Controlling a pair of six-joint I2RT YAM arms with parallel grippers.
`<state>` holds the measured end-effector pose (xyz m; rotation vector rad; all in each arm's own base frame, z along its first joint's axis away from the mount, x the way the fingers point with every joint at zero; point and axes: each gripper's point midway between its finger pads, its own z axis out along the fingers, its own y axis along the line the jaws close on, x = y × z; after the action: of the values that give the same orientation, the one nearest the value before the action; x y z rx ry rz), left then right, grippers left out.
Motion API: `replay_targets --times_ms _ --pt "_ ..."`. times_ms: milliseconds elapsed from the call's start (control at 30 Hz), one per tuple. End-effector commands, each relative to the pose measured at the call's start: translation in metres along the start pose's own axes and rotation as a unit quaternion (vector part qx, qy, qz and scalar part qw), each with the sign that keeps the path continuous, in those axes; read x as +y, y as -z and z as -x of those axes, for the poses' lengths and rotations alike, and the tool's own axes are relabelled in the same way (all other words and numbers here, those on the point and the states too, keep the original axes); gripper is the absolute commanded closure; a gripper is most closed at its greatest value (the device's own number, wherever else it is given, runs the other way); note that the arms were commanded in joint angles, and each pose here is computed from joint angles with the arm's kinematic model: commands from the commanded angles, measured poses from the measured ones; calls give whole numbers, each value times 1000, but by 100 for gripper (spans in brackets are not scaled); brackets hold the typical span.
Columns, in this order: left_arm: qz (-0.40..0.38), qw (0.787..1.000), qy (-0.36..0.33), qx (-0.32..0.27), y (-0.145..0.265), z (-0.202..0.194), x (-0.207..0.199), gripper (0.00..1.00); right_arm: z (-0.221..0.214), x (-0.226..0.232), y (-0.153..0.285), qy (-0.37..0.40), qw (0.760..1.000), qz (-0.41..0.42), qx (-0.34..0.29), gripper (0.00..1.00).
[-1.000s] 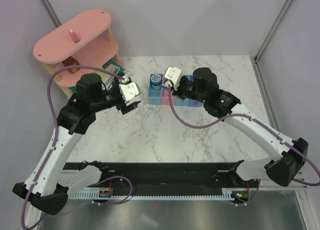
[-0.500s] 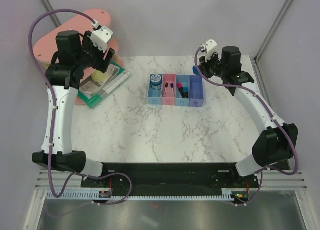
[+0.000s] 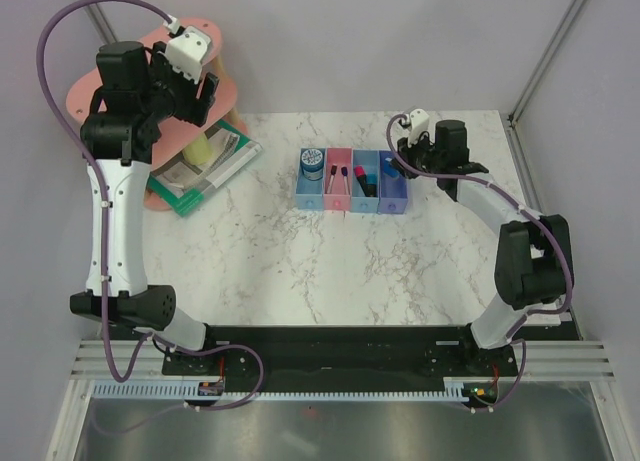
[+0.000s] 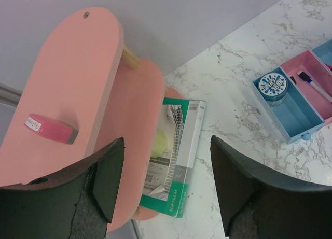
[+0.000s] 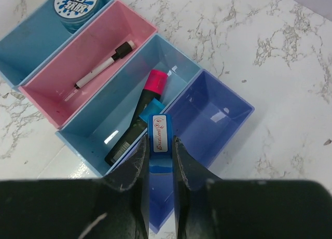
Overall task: Sort the stationery into containers
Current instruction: Place the stationery in the storage box.
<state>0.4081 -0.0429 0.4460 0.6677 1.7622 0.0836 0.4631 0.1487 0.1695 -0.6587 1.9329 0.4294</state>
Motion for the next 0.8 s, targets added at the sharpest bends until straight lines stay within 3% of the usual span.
replay_targets --times_ms 0,400,767 --pt "10 1000 16 -19 10 15 5 27 20 -14 -12 8 998 -12 -58 99" --pt "8 999 4 -36 15 26 6 28 -7 -34 -33 -5 998 -30 -56 99" --pt "54 999 5 -1 -15 15 32 30 -31 -45 -54 -18 998 -40 -45 99"
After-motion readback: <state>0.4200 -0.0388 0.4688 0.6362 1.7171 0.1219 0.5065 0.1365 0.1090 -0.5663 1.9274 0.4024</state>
